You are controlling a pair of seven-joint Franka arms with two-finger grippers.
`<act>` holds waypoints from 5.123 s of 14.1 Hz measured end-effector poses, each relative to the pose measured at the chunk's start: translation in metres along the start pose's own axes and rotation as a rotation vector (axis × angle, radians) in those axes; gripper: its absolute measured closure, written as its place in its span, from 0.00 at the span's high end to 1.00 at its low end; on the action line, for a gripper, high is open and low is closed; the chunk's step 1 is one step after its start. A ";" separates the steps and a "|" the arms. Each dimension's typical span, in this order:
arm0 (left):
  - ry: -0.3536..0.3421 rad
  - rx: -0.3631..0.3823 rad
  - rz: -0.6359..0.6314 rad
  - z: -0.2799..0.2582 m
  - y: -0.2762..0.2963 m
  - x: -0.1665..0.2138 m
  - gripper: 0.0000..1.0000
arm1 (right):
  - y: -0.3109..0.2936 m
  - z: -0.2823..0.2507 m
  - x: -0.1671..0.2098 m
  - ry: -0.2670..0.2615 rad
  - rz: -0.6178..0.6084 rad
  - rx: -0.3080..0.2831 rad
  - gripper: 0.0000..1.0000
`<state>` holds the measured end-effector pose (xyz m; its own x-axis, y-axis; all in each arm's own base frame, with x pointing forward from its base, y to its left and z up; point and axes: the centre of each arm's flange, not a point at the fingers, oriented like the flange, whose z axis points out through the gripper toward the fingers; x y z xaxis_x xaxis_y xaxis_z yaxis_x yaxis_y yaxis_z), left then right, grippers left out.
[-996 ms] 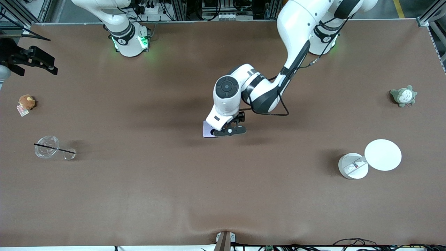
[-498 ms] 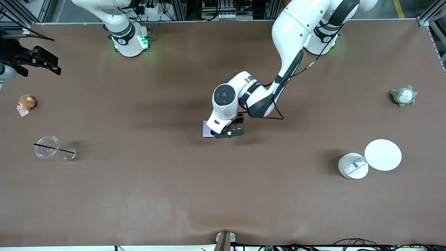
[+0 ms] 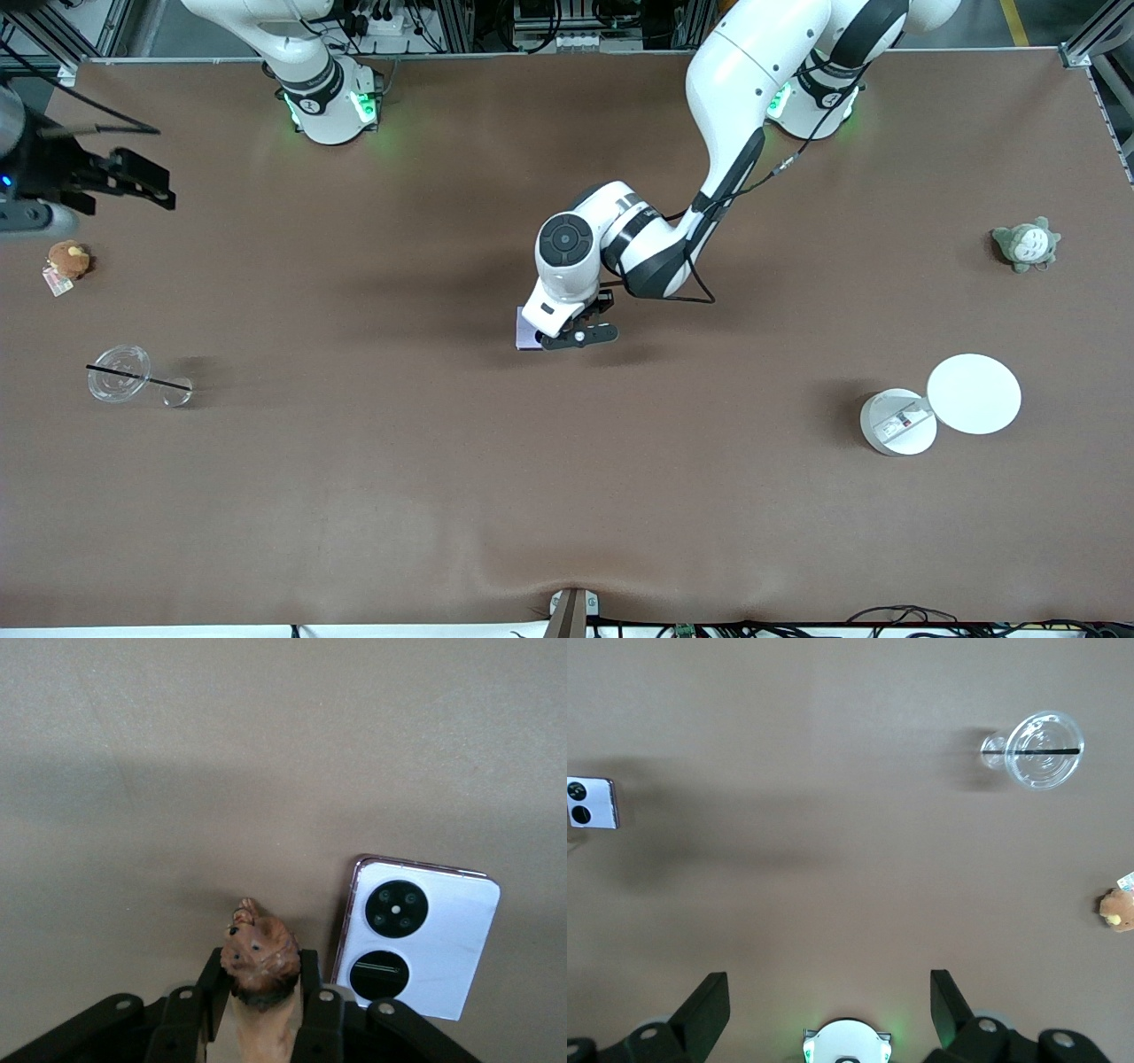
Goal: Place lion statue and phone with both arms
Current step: 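Grasp and lift the lion with the left gripper while the right gripper reaches out, then carry the lion toward the white lamp while the right gripper approaches the phone, then grasp the white phone with the right gripper while the left gripper carries the lion, then set the lion beside the white cylinder while the right gripper lifts the phone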
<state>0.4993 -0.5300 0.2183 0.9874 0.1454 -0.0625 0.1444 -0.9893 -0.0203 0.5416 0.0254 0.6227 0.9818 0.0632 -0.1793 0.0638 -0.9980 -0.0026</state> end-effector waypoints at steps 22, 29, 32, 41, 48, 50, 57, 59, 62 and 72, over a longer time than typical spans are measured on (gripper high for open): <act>0.060 0.059 0.279 -0.054 -0.255 0.229 0.37 | -0.320 0.238 0.105 0.022 0.013 0.121 1.00; 0.061 0.096 0.410 -0.054 -0.303 0.252 0.37 | -0.363 0.360 0.116 0.090 0.014 0.138 1.00; 0.046 0.101 0.478 -0.050 -0.321 0.258 0.37 | -0.376 0.388 0.113 0.080 0.048 0.133 1.00; -0.001 0.103 0.460 -0.026 -0.363 0.268 0.37 | -0.411 0.420 0.093 0.071 0.029 0.120 1.00; -0.027 0.101 0.432 -0.011 -0.386 0.272 0.37 | -0.418 0.441 0.089 0.069 0.026 0.112 1.00; -0.028 0.100 0.422 -0.011 -0.392 0.274 0.37 | -0.420 0.446 0.088 0.070 0.022 0.107 1.00; -0.029 0.099 0.408 -0.011 -0.402 0.277 0.41 | -0.424 0.443 0.086 0.094 -0.001 0.064 0.85; -0.026 0.098 0.407 -0.011 -0.402 0.277 0.60 | -0.422 0.442 0.088 0.098 0.001 0.061 0.85; 0.006 0.091 0.411 -0.026 -0.397 0.281 0.89 | -0.407 0.423 0.103 0.050 0.028 0.025 0.85; 0.041 0.119 0.419 -0.203 -0.386 0.242 1.00 | -0.207 0.316 0.194 -0.001 0.182 0.047 0.85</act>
<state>0.6954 -0.1156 0.4140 0.9611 -0.2716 -0.0498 -0.2757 -0.9542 -0.1163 0.6620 0.2410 0.2778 0.9762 -0.1186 -0.1818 -0.1236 -0.9922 -0.0162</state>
